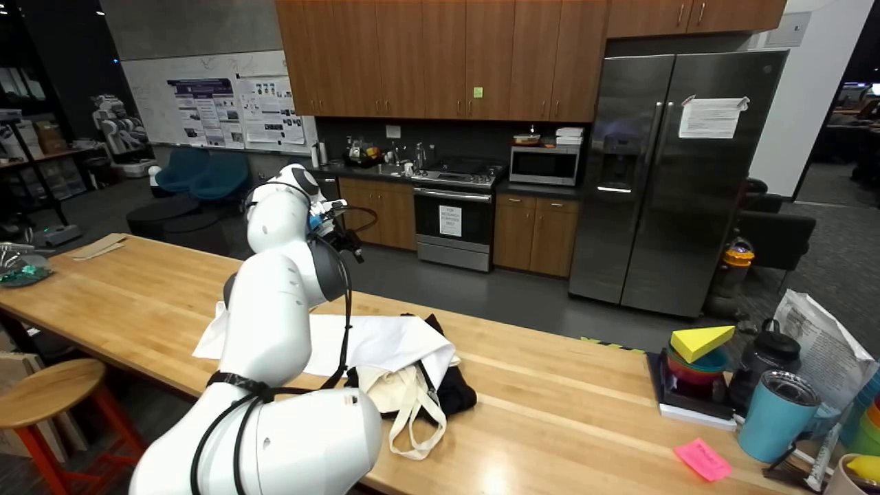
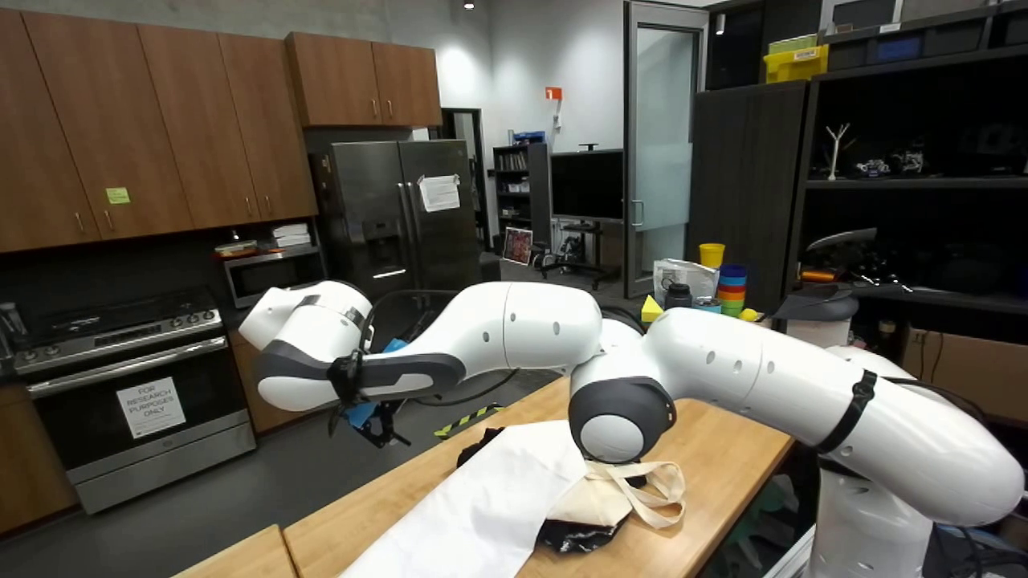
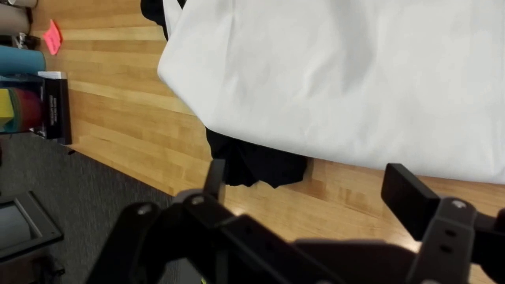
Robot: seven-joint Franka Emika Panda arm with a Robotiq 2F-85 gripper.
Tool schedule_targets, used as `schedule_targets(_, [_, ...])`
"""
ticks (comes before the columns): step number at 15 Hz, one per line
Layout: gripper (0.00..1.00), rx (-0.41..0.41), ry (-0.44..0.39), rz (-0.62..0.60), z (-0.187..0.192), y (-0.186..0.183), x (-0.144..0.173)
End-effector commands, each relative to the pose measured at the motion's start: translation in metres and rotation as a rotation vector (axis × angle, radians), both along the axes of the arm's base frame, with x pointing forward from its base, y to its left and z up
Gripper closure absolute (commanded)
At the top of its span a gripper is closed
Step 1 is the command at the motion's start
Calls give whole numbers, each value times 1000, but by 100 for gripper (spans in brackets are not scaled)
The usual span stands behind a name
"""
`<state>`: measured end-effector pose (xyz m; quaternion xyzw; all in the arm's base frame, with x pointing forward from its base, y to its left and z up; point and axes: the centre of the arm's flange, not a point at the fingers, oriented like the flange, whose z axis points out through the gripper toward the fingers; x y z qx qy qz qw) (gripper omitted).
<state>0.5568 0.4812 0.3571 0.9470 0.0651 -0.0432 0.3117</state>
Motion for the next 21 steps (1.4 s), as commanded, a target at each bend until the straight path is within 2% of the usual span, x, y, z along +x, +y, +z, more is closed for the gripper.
schedule_targets(1, [0, 41, 5, -50, 0, -42, -31])
schedule_targets(11, [0, 72, 3, -70, -9, -46, -28])
schedule_targets(21, [0, 160, 25, -1, -40, -16, -25])
